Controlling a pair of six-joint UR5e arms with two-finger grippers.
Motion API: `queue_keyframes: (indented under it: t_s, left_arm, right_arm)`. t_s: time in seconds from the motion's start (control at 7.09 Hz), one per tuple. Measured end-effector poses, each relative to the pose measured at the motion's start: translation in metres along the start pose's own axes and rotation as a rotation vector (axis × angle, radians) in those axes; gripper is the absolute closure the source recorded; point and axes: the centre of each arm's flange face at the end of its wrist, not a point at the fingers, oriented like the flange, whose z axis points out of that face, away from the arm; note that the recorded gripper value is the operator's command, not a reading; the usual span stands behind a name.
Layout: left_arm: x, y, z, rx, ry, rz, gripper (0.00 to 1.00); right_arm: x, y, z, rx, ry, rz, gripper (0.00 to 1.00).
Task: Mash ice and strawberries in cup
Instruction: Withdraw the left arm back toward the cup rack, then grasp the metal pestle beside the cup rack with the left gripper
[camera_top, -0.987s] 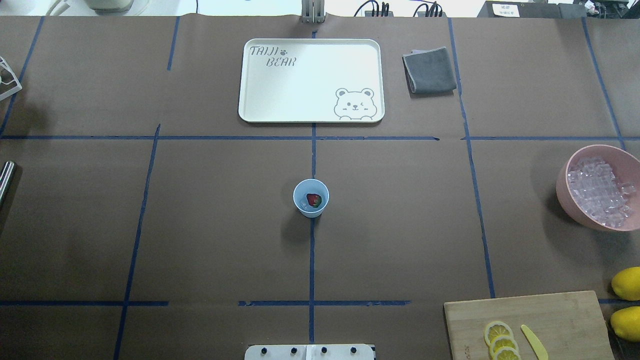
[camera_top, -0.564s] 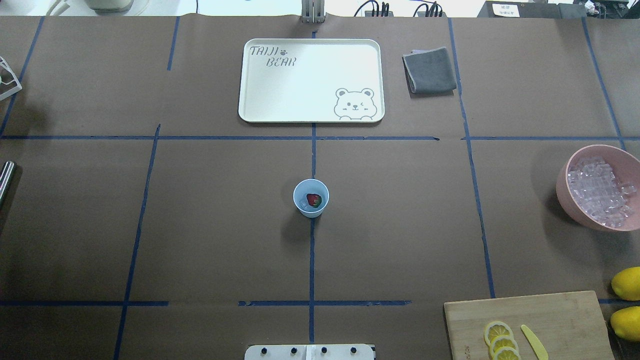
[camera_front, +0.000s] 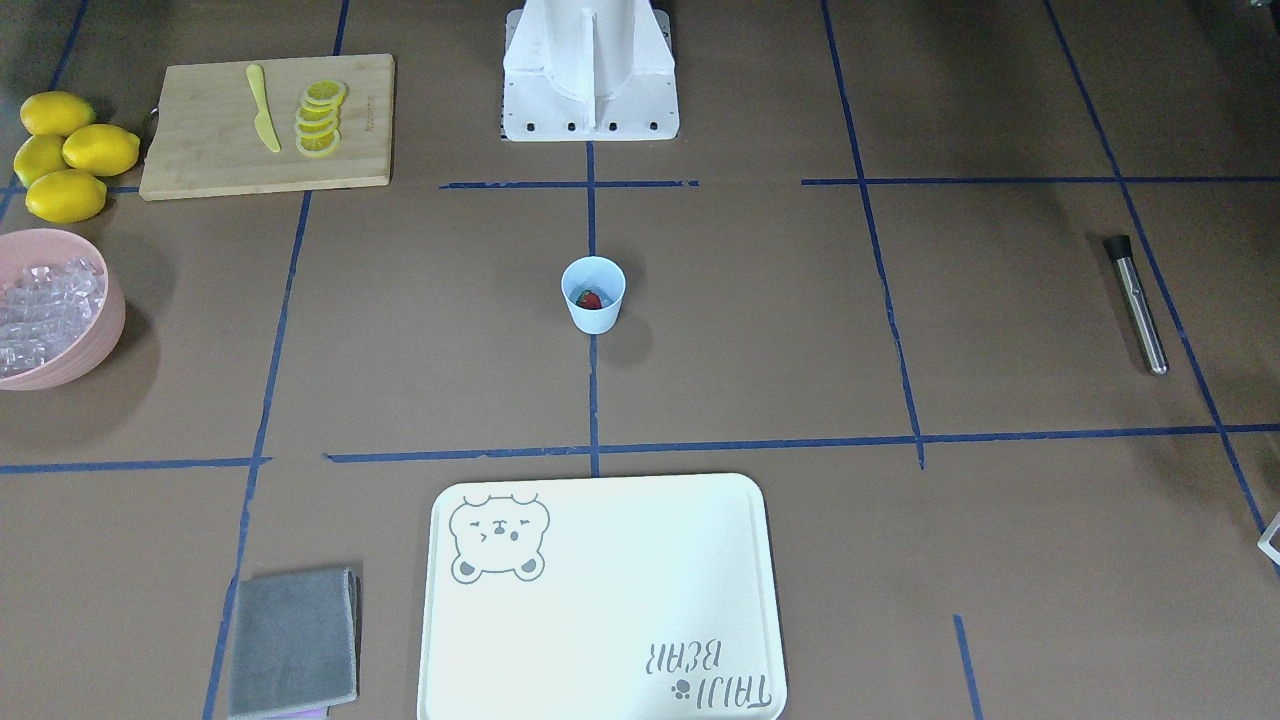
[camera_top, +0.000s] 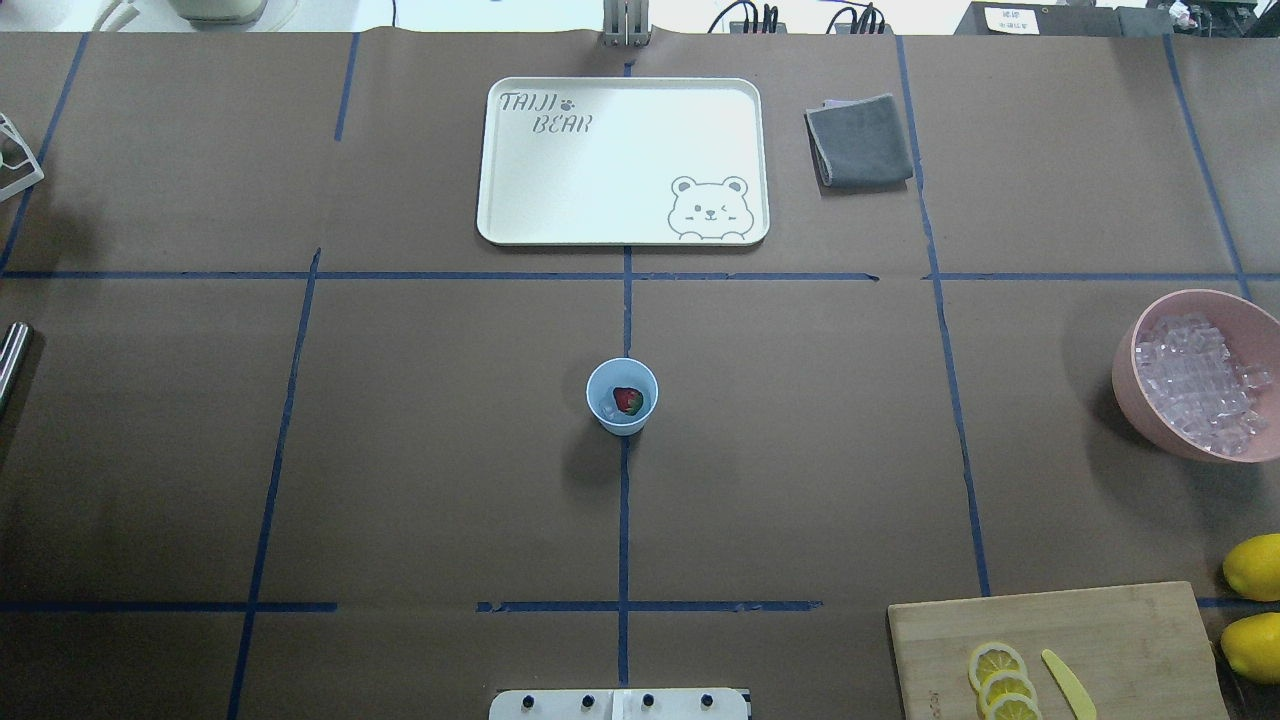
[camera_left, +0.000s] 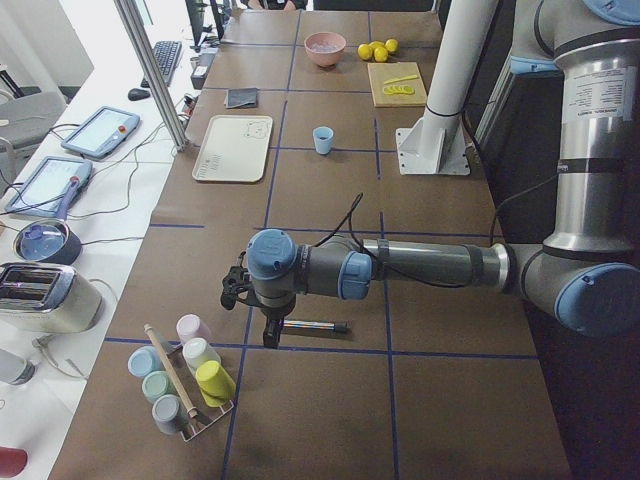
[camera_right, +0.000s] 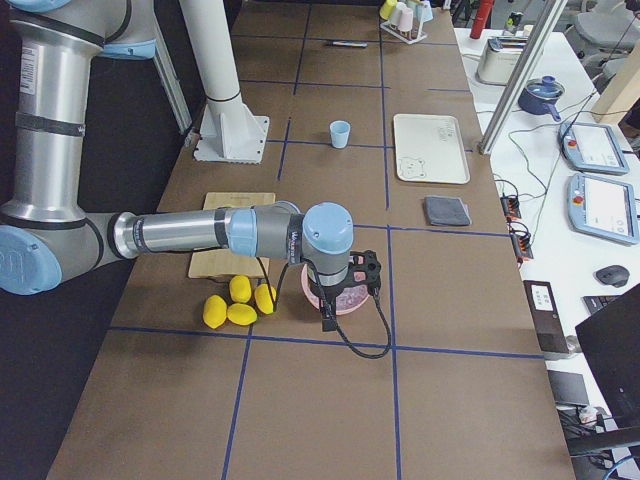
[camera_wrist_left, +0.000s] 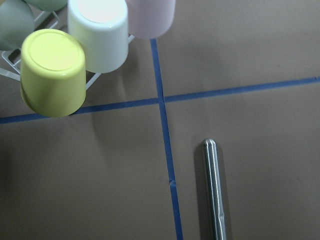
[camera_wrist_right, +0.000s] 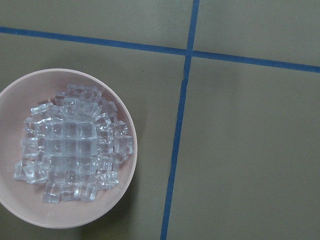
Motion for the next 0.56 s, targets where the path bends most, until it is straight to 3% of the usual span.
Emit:
queue_keyframes:
  t_s: [0.56]
  left_arm:
    - [0.023,0.007,0.095,0.017,-0.008,0.0,0.01]
  right_arm:
    - [0.0,0.0,0.0,0.0,0.001,0.0,0.01]
